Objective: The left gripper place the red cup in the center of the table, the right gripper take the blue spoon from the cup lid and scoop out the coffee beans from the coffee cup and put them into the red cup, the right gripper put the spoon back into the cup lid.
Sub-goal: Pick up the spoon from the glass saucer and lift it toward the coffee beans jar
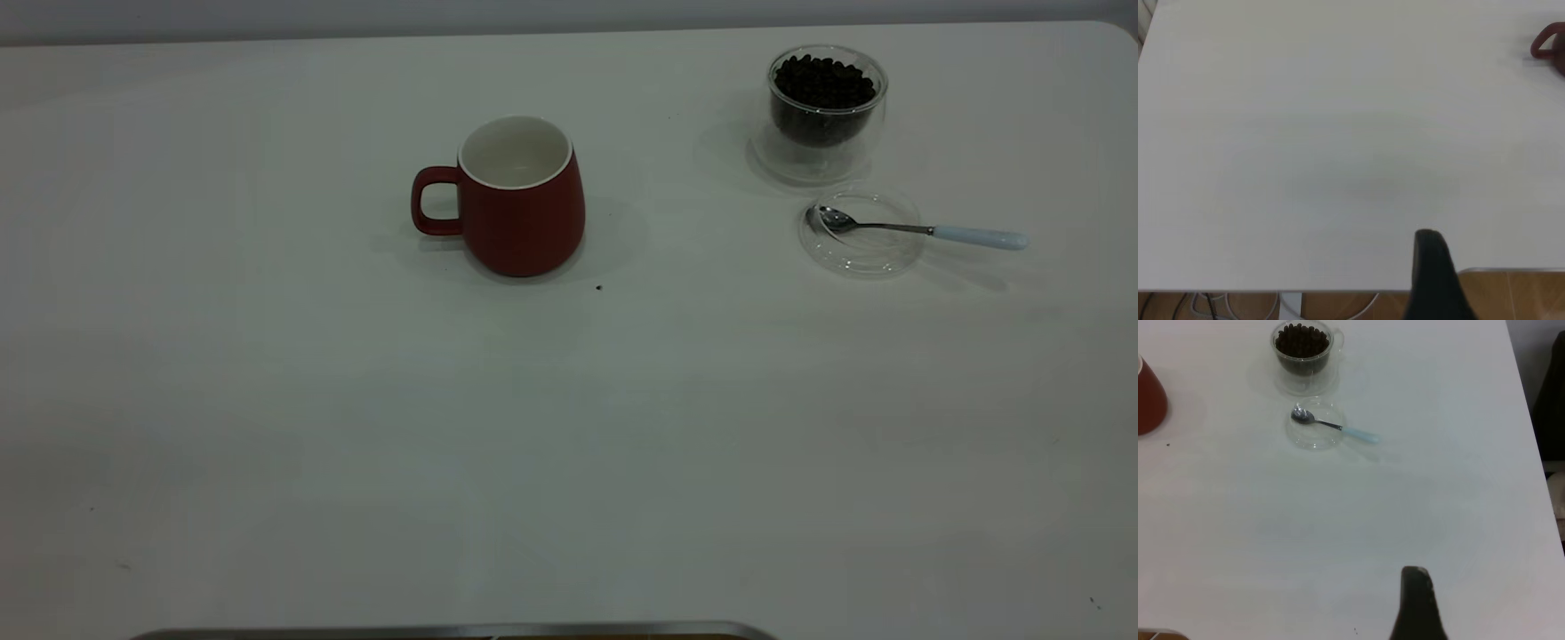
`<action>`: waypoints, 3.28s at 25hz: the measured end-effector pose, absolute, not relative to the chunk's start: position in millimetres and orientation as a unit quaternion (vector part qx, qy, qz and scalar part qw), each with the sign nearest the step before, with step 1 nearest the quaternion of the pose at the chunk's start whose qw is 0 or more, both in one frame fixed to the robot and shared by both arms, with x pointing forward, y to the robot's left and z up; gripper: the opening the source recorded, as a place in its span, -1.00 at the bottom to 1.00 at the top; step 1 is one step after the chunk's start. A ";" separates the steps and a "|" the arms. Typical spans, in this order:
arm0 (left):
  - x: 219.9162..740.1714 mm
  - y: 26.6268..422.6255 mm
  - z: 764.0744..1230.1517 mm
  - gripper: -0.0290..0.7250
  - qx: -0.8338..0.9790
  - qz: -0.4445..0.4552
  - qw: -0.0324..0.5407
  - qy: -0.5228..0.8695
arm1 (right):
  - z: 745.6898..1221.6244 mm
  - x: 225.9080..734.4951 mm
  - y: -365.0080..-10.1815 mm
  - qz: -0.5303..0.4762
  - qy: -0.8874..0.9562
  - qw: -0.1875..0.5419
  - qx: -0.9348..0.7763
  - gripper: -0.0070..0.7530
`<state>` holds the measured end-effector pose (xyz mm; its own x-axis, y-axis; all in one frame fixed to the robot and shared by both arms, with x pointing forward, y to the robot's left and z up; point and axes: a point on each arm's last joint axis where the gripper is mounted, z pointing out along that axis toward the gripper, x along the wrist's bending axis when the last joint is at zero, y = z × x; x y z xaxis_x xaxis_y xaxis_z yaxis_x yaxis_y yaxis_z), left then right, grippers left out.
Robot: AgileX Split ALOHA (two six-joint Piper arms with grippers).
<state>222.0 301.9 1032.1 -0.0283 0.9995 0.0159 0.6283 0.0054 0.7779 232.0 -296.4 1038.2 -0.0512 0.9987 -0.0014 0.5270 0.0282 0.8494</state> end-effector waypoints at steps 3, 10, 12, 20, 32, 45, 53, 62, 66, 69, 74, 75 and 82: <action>222.0 301.9 1032.1 0.49 0.631 0.314 0.295 0.645 | 1038.2 232.0 -296.4 0.352 0.634 0.335 0.602 0.56; 222.0 301.9 1032.1 0.49 0.631 0.314 0.295 0.645 | 1038.2 231.9 -294.9 0.358 0.634 0.329 0.601 0.56; 222.0 301.9 1032.1 0.49 0.631 0.314 0.295 0.645 | 1038.2 231.9 -294.9 0.358 0.634 0.329 0.601 0.56; 222.0 301.9 1032.1 0.49 0.631 0.314 0.295 0.645 | 1057.8 253.8 -288.2 0.404 0.621 0.315 0.593 0.56; 222.0 301.9 1032.1 0.49 0.631 0.314 0.296 0.645 | 1068.9 372.1 -279.4 0.435 0.628 0.305 0.568 0.56; 222.0 301.9 1032.1 0.49 0.631 0.314 0.296 0.645 | 995.7 543.8 -272.0 0.334 0.686 0.174 0.622 0.56; 222.0 301.9 1032.1 0.49 0.631 0.314 0.296 0.645 | 913.5 573.7 -293.7 0.274 0.660 0.118 0.689 0.56; 222.0 301.9 1032.1 0.49 0.631 0.314 0.296 0.645 | 880.5 566.8 -353.2 0.358 0.521 -0.047 0.773 0.56; 222.0 301.9 1032.1 0.49 0.631 0.314 0.296 0.645 | 860.0 567.1 -361.6 0.372 0.502 -0.071 0.778 0.56; 222.0 301.9 1032.1 0.49 0.631 0.314 0.296 0.645 | 841.4 566.4 -360.6 0.365 0.494 -0.089 0.784 0.56; 222.0 301.9 1032.1 0.49 0.631 0.314 0.296 0.645 | 811.0 566.0 -361.3 0.371 0.460 -0.106 0.800 0.56; 222.0 301.9 1032.1 0.49 0.631 0.314 0.296 0.645 | 807.4 566.6 -361.4 0.377 0.454 -0.106 0.801 0.56; 222.0 301.9 1032.1 0.49 0.631 0.314 0.296 0.645 | 780.3 567.3 -362.5 0.381 0.438 -0.104 0.808 0.56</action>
